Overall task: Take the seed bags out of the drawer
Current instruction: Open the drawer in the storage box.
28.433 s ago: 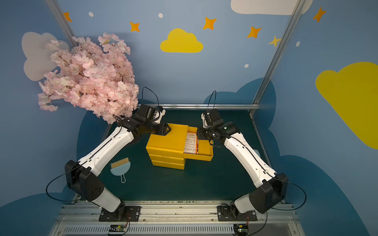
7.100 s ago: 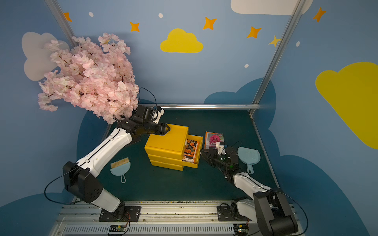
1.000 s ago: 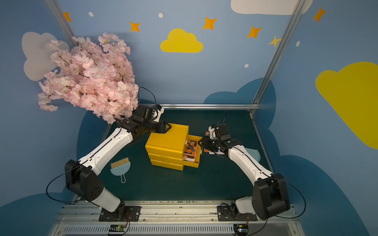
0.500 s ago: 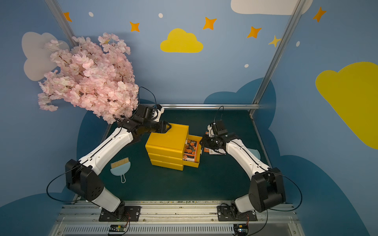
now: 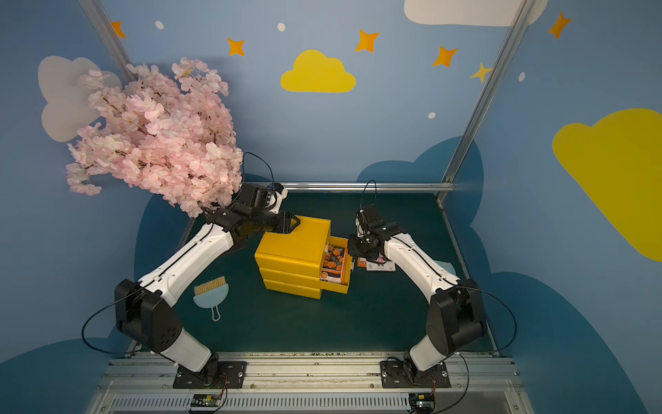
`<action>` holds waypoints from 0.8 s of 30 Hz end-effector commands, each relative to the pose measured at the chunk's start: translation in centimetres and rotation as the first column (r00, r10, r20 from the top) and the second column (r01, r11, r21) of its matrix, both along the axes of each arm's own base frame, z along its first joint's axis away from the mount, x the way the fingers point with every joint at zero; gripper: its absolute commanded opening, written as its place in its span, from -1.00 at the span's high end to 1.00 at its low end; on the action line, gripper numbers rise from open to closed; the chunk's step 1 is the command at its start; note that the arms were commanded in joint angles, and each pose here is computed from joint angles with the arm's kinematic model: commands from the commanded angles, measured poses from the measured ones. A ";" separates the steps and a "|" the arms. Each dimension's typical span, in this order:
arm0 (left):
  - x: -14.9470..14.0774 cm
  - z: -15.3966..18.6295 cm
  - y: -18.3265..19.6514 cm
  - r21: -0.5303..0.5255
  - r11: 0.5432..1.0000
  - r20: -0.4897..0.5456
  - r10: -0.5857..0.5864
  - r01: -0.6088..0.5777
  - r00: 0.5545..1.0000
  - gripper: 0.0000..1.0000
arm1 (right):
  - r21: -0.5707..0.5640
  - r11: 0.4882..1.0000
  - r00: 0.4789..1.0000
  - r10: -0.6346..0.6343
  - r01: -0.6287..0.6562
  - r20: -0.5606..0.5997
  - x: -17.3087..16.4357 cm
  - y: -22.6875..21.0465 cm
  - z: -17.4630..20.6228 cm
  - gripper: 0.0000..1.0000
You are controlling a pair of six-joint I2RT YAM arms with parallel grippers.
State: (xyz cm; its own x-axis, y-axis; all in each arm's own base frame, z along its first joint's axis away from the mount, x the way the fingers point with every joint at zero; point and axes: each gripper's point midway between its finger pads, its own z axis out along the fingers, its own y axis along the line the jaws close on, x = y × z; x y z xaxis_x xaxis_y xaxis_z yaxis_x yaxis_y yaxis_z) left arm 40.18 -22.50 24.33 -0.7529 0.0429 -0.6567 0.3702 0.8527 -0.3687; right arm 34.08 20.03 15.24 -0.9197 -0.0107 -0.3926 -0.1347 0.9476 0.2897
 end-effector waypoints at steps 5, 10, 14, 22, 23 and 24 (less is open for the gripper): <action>-4.1 -9.5 1.7 0.131 0.991 -0.325 0.027 0.017 0.945 -0.11 | -0.154 0.988 0.999 0.016 -0.021 -0.033 -0.1 -0.9 -0.7 0.55; -4.3 -9.8 1.7 0.132 0.991 -0.326 0.028 0.016 0.945 -0.11 | -0.162 0.987 1.000 0.015 -0.019 -0.026 0.4 -0.7 -0.6 0.75; -4.4 -9.8 1.8 0.131 0.991 -0.325 0.036 0.007 0.945 -0.11 | -0.169 0.985 1.000 0.019 -0.021 -0.016 1.0 -0.5 -0.4 0.89; -4.8 -9.9 2.5 0.132 0.991 -0.317 0.075 -0.035 0.945 -0.12 | -0.190 0.981 0.999 0.047 -0.049 -0.016 2.8 0.3 0.1 1.00; -4.8 -9.8 2.5 0.131 0.991 -0.314 0.079 -0.040 0.946 -0.12 | -0.189 0.981 0.999 0.049 -0.051 -0.014 3.0 0.5 0.1 1.00; -4.9 -9.9 2.6 0.131 0.990 -0.312 0.085 -0.046 0.946 -0.12 | -0.190 0.980 0.999 0.051 -0.053 -0.014 3.3 0.5 0.1 1.00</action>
State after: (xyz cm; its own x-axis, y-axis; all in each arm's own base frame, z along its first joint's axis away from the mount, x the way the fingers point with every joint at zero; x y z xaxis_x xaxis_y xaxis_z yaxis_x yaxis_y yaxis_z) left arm 39.84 -22.28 24.29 -0.7318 0.0086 -0.6815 0.3673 0.8472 -0.3838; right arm 36.69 19.98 14.81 -0.9306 -0.0897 -0.3548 -0.1384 0.9838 0.1143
